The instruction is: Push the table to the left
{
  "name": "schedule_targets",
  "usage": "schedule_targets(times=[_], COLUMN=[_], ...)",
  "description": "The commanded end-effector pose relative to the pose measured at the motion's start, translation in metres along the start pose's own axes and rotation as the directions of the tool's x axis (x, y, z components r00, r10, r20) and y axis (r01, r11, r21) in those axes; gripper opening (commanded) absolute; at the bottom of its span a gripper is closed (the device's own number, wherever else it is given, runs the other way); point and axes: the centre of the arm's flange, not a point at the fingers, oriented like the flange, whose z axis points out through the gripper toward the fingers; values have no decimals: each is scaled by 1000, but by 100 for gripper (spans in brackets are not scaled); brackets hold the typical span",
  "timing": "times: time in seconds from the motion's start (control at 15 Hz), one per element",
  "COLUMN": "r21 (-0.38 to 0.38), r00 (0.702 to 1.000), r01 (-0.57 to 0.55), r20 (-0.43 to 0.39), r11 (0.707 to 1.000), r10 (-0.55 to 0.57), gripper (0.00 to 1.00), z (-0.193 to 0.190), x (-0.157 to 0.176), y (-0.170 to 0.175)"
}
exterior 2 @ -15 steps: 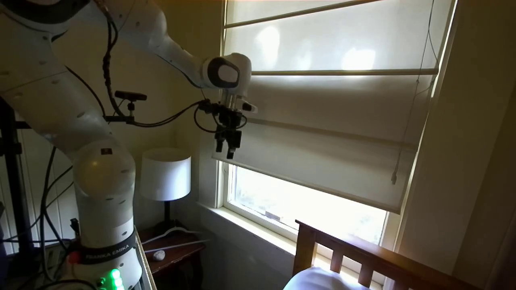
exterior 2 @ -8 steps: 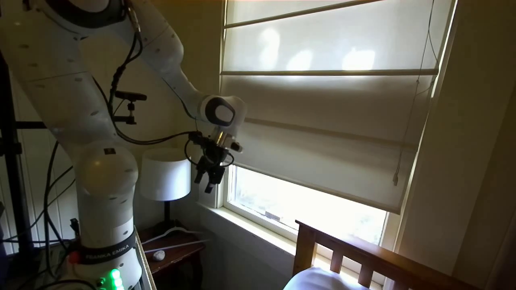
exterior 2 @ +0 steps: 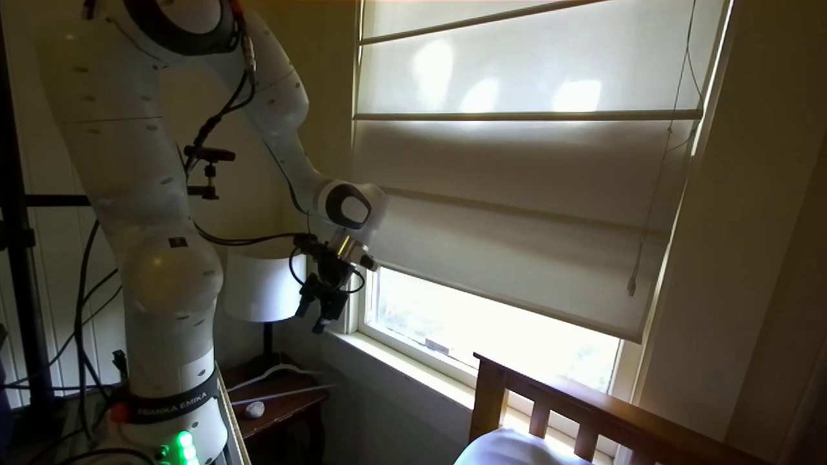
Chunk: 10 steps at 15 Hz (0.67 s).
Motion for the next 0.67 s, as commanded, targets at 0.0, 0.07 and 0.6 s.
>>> schedule_targets(times=[0.0,0.07,0.6], r21=[2,6,99], r00=[1000,999,988], r01=[10,17,-6], r20=[12,29,152], r11=[1000,1000,995], r10=[-10,-17,-9], gripper=[100,100,100], z=[9,22,150], x=[12,24,86], y=[-4,-8,-28])
